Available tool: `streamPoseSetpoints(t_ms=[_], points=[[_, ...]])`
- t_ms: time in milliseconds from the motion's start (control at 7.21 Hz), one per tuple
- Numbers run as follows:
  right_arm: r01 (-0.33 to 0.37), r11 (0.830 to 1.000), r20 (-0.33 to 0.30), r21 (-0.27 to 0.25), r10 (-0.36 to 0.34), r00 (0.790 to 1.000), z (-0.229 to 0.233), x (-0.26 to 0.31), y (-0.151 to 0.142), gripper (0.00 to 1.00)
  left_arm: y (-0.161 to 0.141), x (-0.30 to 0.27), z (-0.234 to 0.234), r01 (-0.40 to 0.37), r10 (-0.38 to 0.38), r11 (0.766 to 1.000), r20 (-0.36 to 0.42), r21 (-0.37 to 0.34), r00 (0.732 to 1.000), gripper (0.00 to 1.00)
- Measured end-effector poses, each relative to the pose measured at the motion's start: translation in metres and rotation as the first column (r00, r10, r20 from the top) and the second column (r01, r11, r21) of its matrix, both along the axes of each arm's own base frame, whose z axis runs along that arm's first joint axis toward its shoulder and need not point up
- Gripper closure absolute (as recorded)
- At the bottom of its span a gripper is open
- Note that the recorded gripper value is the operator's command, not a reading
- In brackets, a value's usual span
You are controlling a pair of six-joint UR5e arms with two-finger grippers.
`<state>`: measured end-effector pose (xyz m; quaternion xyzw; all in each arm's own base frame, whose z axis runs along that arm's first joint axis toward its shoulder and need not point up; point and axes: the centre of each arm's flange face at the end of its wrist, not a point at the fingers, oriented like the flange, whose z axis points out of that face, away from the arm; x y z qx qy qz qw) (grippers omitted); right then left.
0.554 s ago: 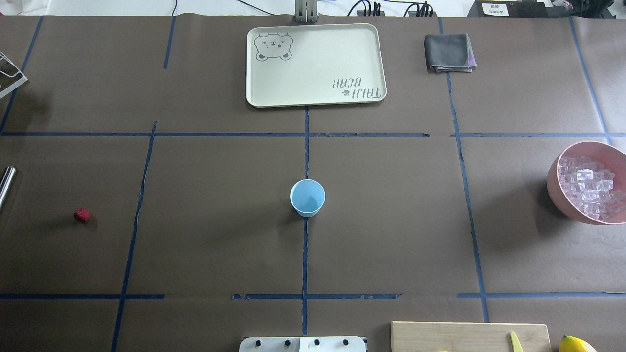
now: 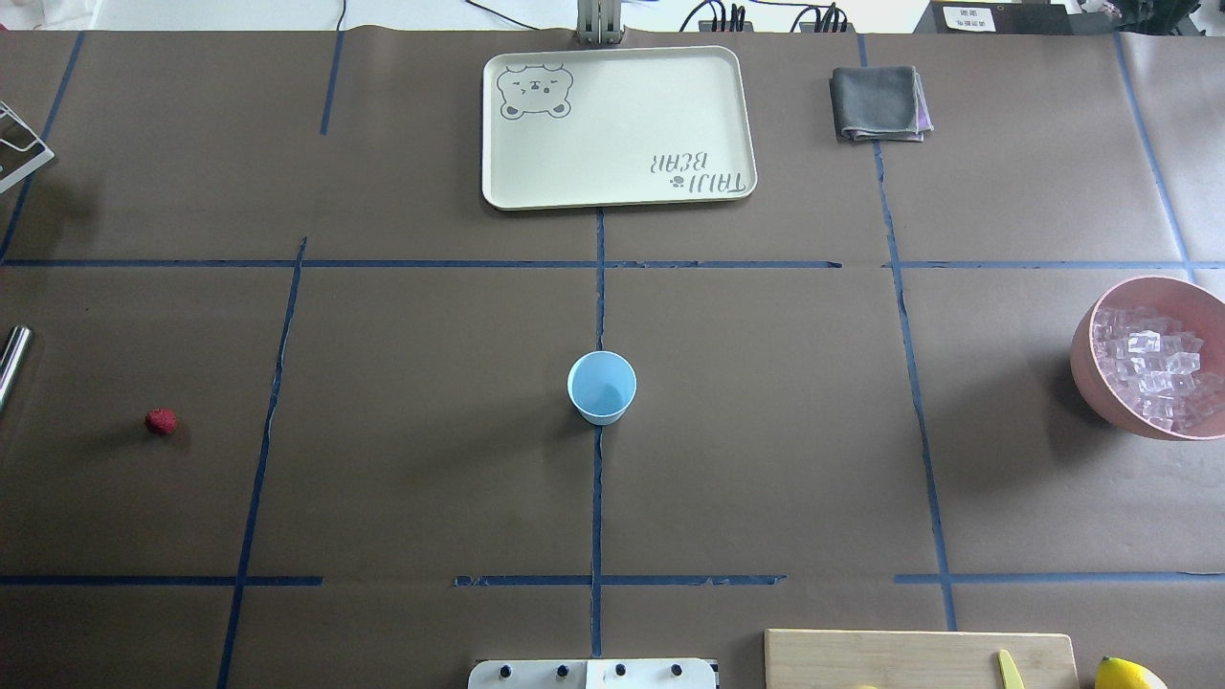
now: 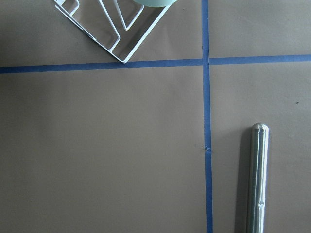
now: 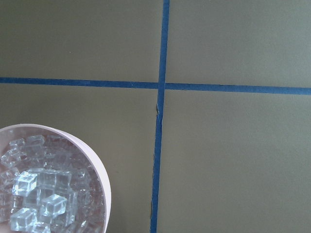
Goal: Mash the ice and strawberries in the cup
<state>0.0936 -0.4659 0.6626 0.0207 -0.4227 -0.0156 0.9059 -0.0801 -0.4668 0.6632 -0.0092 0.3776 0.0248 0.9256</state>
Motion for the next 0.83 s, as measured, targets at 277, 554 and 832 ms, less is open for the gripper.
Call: streamPoseSetpoints(t_ms=[277,554,832], points=[[-0.002,1.0,-0.004,0.011,0.002,1.0,-0.0035,0.0002,-0.0017,0.0,0.0004,0.0001,0.0008,0.0,0.0,1.0,0.0,-0.001,1.0,0.0],[-0.005,1.0,-0.012,0.015,0.005,1.0,-0.005,0.0004,-0.0026,0.0,0.0001,0.0001,0.0005,0.0,0.0,1.0,0.0,-0.002,1.0,0.0],[-0.008,1.0,-0.011,0.021,0.008,1.0,-0.0084,0.0003,-0.0032,0.0,0.0001,0.0001,0.0003,0.001,-0.001,1.0,0.0,-0.001,1.0,0.0]])
